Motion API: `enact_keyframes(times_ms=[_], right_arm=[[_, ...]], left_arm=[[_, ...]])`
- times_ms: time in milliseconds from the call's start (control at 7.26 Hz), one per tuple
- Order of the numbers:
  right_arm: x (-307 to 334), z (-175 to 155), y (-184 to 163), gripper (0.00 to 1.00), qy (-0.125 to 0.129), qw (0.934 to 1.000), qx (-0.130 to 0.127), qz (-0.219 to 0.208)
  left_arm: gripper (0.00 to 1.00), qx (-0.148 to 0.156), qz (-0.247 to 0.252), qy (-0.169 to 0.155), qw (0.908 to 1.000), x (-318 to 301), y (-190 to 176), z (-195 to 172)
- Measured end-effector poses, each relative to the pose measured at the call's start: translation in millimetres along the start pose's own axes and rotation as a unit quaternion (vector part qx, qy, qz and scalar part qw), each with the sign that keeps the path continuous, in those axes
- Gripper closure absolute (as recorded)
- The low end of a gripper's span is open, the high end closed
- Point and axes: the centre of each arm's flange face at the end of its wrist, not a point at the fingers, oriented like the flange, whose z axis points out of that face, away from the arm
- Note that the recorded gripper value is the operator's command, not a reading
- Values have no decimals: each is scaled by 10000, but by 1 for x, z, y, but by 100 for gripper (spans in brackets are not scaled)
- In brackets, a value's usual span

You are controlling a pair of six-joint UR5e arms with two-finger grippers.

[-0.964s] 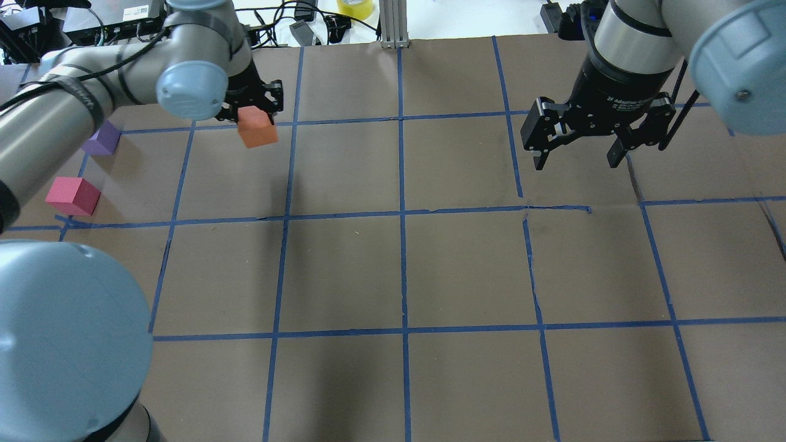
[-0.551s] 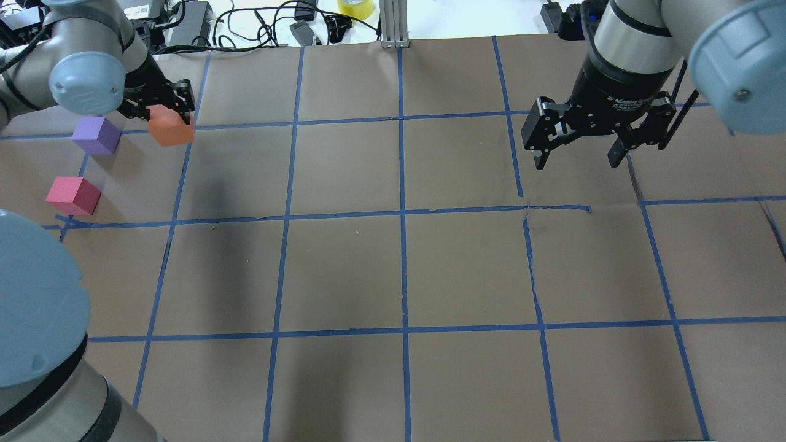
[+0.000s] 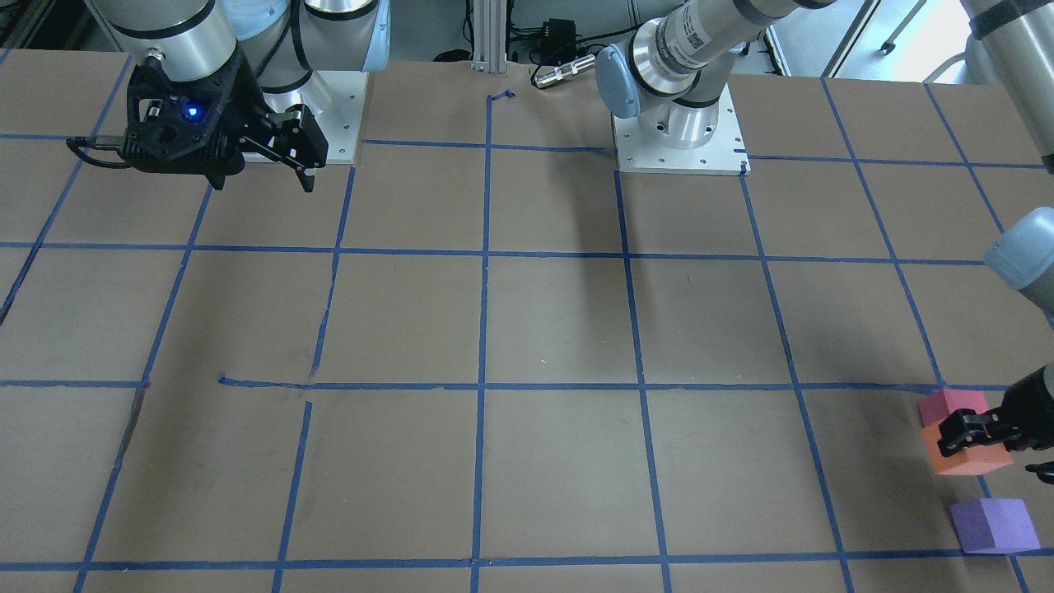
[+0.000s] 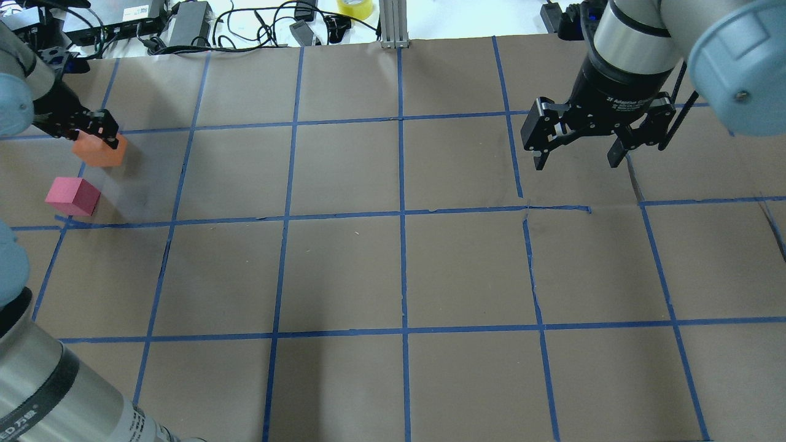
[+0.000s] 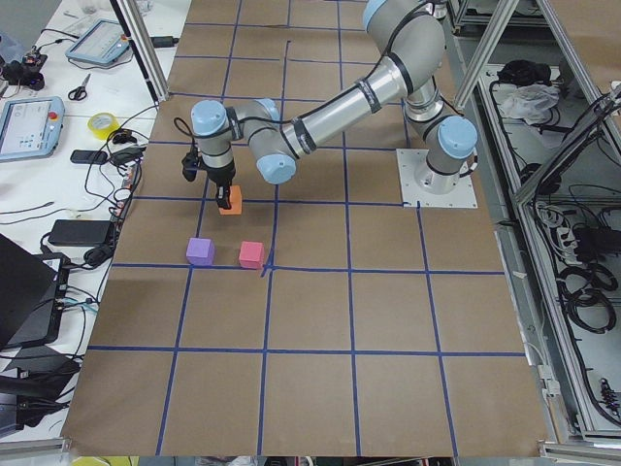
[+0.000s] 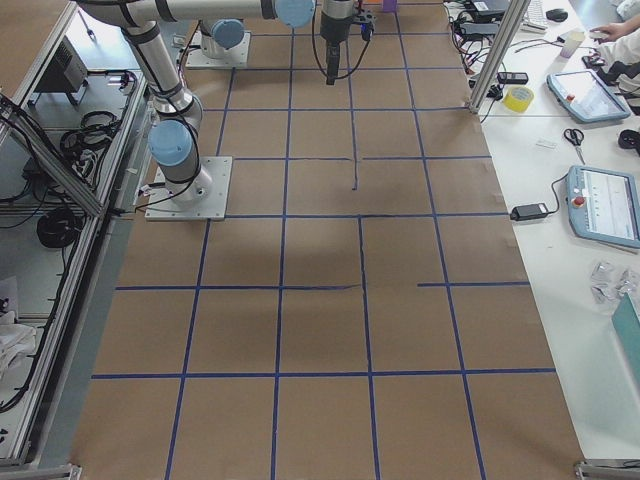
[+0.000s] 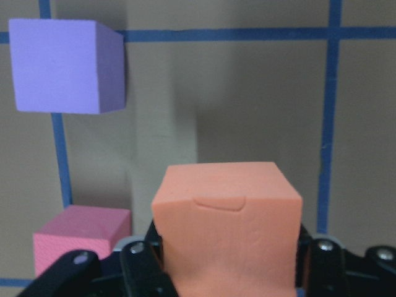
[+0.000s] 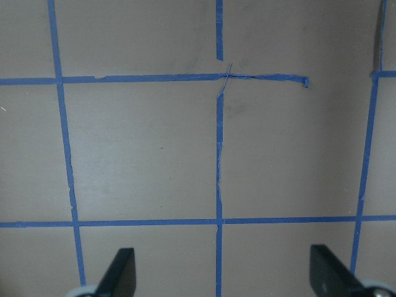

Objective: Arrange blocks in a line
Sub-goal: 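Carry the orange cube with the left gripper toward the pink cube, then lower the orange cube between the pink and purple cubes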

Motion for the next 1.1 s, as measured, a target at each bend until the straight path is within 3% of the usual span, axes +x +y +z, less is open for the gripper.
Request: enact_keyframes(times_ms=[413,1102], right_arm=[[0,0,0,0,0,10000,0,1],[0,1,0,0,0,10000,-10,0]], left_arm=[[88,99,412,-87,9991,-45,-15,16],[88,4,262,-17,9997,-54,-12,34]])
